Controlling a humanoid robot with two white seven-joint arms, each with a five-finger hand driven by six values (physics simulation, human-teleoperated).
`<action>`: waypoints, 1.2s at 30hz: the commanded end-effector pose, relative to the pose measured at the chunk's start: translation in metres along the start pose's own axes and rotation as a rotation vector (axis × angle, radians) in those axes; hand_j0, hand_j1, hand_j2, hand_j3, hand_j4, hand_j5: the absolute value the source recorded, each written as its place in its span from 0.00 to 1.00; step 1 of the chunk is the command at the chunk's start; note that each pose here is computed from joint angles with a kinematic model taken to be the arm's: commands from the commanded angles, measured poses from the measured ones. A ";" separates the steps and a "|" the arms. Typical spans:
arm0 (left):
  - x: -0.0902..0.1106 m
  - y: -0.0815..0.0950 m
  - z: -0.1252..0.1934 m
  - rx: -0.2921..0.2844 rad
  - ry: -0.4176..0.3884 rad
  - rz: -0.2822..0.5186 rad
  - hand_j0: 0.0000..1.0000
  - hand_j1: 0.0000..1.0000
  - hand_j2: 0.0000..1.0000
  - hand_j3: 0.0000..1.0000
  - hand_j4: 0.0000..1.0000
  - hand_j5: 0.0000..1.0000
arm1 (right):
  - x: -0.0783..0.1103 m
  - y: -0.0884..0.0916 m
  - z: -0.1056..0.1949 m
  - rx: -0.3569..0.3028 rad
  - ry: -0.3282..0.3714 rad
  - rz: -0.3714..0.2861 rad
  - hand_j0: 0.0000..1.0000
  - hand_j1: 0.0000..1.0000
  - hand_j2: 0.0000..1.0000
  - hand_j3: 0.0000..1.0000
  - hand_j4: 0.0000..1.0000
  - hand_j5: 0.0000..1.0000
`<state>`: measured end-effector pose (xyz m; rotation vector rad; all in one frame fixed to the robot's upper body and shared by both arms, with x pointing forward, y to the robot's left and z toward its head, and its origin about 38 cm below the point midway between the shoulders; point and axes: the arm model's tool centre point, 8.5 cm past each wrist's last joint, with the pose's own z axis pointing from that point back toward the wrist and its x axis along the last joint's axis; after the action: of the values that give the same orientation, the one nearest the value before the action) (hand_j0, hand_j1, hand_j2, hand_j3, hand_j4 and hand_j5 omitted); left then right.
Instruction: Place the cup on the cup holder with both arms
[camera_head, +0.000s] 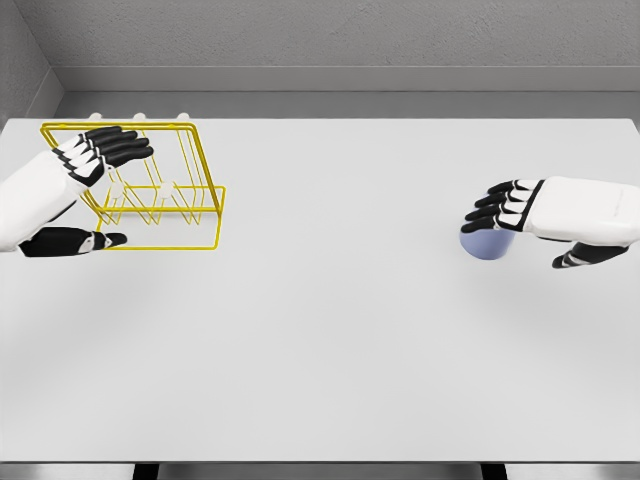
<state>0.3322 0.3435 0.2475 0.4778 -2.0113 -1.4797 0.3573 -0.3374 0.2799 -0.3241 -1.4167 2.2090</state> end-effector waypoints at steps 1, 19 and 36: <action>0.000 0.000 0.000 0.009 -0.001 0.009 1.00 1.00 1.00 1.00 1.00 1.00 | 0.000 0.000 0.000 -0.002 0.001 -0.004 1.00 1.00 1.00 1.00 1.00 1.00; 0.001 -0.004 0.000 0.013 0.001 0.023 1.00 1.00 1.00 1.00 1.00 1.00 | -0.070 -0.015 -0.034 0.010 0.128 -0.001 1.00 1.00 1.00 1.00 1.00 1.00; 0.001 -0.002 0.000 0.031 0.000 0.049 1.00 1.00 1.00 1.00 1.00 1.00 | -0.083 0.025 -0.076 0.133 0.119 -0.056 1.00 1.00 1.00 1.00 1.00 1.00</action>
<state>0.3311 0.3422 0.2449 0.4418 -2.0312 -1.4277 0.4549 -0.3333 0.2238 -0.3703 -1.2000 2.1836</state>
